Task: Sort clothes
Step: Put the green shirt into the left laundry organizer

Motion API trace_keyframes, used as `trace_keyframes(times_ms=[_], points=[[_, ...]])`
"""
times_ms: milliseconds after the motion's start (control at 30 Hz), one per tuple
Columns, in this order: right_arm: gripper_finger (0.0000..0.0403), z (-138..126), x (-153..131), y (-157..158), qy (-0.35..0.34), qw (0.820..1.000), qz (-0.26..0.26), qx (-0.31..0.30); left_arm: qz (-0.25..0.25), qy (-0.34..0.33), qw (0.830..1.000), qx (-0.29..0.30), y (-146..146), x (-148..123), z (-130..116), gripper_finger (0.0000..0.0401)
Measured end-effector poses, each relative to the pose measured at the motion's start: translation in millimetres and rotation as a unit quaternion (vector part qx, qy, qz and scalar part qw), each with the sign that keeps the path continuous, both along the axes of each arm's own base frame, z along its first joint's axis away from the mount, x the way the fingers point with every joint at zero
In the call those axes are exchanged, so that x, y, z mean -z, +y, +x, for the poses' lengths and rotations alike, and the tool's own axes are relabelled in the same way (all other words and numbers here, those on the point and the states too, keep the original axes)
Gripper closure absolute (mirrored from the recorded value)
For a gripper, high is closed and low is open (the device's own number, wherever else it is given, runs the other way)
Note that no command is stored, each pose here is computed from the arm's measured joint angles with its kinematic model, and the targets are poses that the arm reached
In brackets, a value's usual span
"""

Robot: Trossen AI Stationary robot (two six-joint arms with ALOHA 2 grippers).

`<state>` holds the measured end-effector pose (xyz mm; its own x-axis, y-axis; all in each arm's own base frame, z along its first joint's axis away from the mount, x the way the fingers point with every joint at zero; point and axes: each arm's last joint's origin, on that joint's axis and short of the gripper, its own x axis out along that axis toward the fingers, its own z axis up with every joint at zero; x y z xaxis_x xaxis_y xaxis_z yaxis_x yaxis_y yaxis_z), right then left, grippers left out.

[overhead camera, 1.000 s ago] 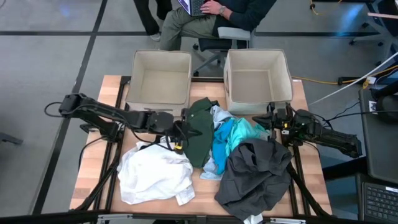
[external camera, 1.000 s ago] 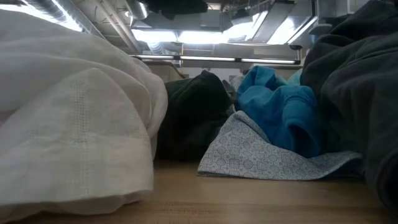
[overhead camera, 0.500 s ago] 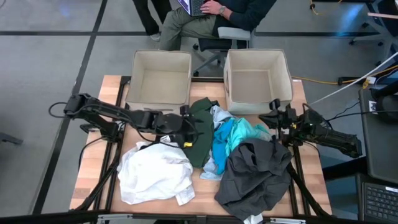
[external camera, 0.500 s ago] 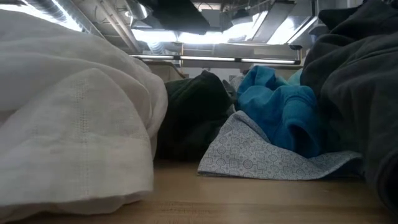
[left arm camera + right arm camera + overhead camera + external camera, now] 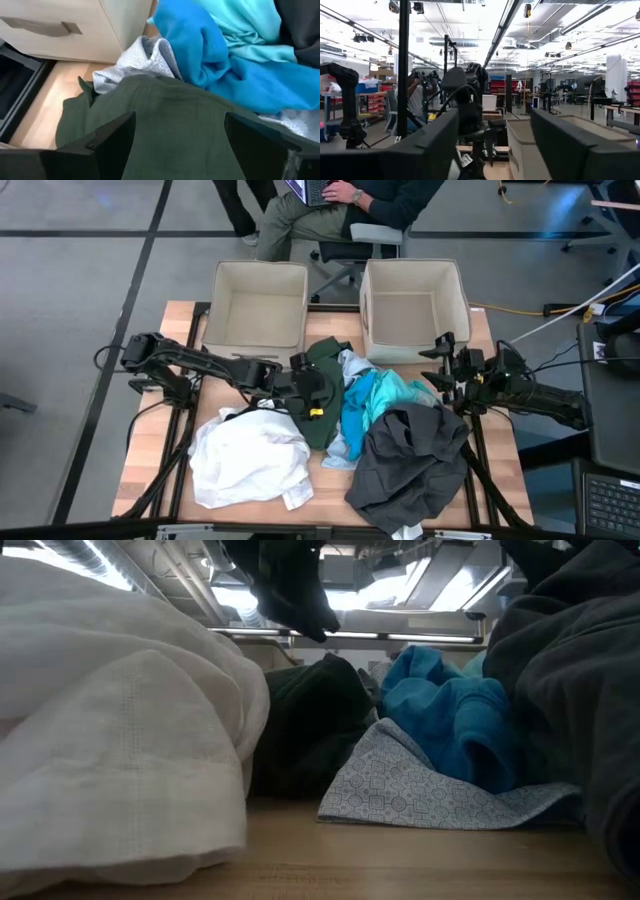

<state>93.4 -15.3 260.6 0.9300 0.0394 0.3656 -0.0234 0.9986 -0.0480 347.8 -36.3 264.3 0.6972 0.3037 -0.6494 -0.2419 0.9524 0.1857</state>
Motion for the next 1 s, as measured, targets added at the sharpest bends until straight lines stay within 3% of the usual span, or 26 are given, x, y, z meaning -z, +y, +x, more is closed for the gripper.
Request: trace_keyframes(times_ms=[167,467,667,1000], points=[[0.0108,13.1,-13.4,-3.3,0.024,1.0,-0.012,0.007,-0.009,0.007,1.0,-0.014,2.0,6.9,2.8,0.0105],[0.0105,41.7,-12.3,-10.3,0.036,0.999,-0.021,0.011,-0.039,0.087,0.995,-0.038,13.8,42.7,9.8,0.0105],[0.0105,57.0,-7.3,-14.2,0.042,0.999,-0.031,0.015,-0.071,0.128,0.989,-0.007,16.0,67.5,18.5,0.0105],[0.0105,72.0,1.2,-18.1,0.059,0.997,-0.042,0.024,-0.054,0.178,0.983,0.009,17.3,101.5,27.1,0.0114]])
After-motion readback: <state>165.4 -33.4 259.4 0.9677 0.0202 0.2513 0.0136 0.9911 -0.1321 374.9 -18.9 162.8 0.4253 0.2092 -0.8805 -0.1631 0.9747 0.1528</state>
